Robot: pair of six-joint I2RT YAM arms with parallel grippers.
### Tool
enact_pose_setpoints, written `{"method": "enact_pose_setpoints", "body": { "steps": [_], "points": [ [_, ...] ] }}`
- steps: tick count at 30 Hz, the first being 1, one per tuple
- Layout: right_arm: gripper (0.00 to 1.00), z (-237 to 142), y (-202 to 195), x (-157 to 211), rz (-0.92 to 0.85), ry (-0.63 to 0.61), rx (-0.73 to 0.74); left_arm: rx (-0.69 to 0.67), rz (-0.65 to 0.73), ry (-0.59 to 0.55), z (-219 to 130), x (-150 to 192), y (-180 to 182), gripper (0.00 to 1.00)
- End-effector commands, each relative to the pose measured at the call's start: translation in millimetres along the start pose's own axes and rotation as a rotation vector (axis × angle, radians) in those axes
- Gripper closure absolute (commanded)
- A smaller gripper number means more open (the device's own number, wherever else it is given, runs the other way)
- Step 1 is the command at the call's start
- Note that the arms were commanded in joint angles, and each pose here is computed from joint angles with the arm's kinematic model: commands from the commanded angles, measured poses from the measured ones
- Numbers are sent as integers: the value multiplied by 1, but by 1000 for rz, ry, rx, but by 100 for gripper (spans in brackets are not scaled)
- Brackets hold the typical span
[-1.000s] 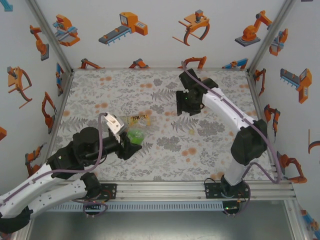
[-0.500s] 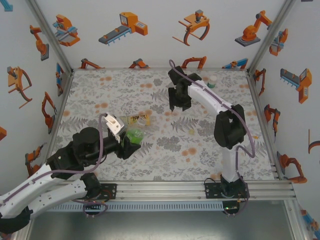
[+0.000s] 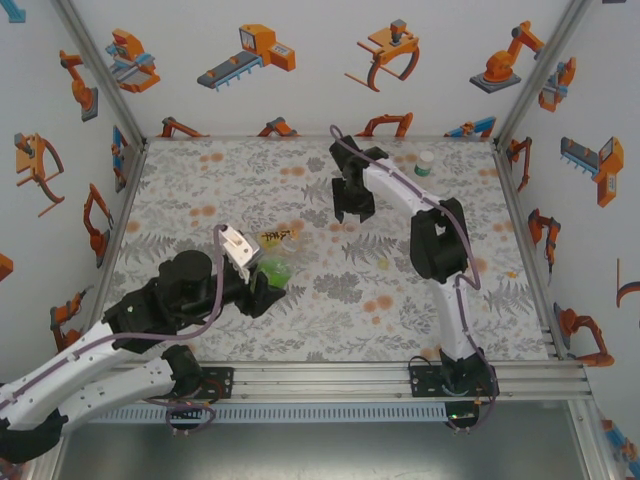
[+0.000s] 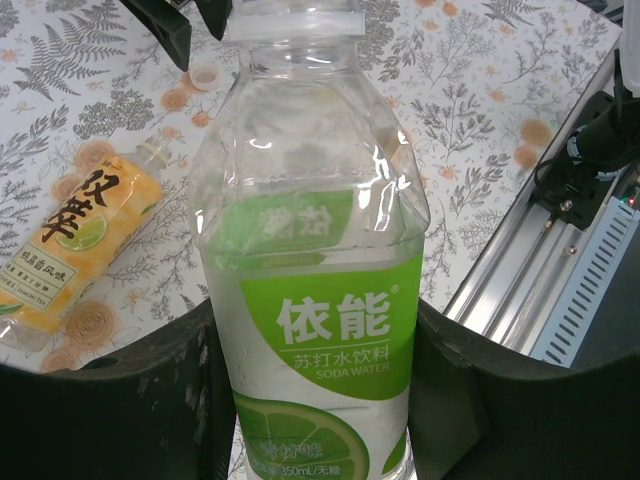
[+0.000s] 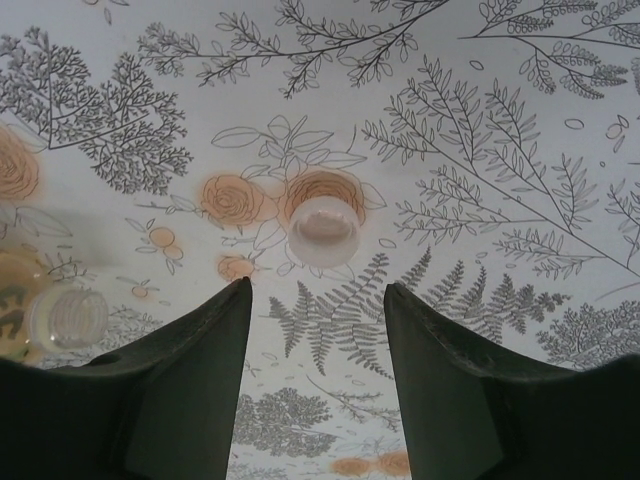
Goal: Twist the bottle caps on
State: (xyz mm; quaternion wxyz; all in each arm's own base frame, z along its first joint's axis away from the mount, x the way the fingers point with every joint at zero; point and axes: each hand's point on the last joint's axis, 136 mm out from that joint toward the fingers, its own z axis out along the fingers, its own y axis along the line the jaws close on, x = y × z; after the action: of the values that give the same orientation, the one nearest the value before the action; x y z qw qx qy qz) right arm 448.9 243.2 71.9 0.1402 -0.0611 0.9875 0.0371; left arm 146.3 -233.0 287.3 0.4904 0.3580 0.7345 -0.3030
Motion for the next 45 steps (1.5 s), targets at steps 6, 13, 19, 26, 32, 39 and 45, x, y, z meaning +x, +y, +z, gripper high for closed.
{"method": "enact_pose_setpoints", "body": {
  "steps": [6,13,19,26,32,39,45],
  "points": [
    [49,18,1,-1,3,27,-22,-12,14,-30,2,-15,1,94],
    [52,31,2,4,5,48,-27,-23,12,-29,2,-14,3,94],
    [53,38,0,8,6,61,-20,-31,12,-28,1,-12,5,95],
    [55,42,-2,8,7,62,-13,-38,11,-30,-1,-10,6,97],
    [57,44,-2,9,9,65,-10,-38,11,-37,-3,-12,6,98],
    [61,45,-3,10,8,67,-7,-36,10,-34,-3,-12,6,98],
    [63,36,-3,12,15,61,-11,-34,8,-35,-2,-11,5,98]
  ]
}}
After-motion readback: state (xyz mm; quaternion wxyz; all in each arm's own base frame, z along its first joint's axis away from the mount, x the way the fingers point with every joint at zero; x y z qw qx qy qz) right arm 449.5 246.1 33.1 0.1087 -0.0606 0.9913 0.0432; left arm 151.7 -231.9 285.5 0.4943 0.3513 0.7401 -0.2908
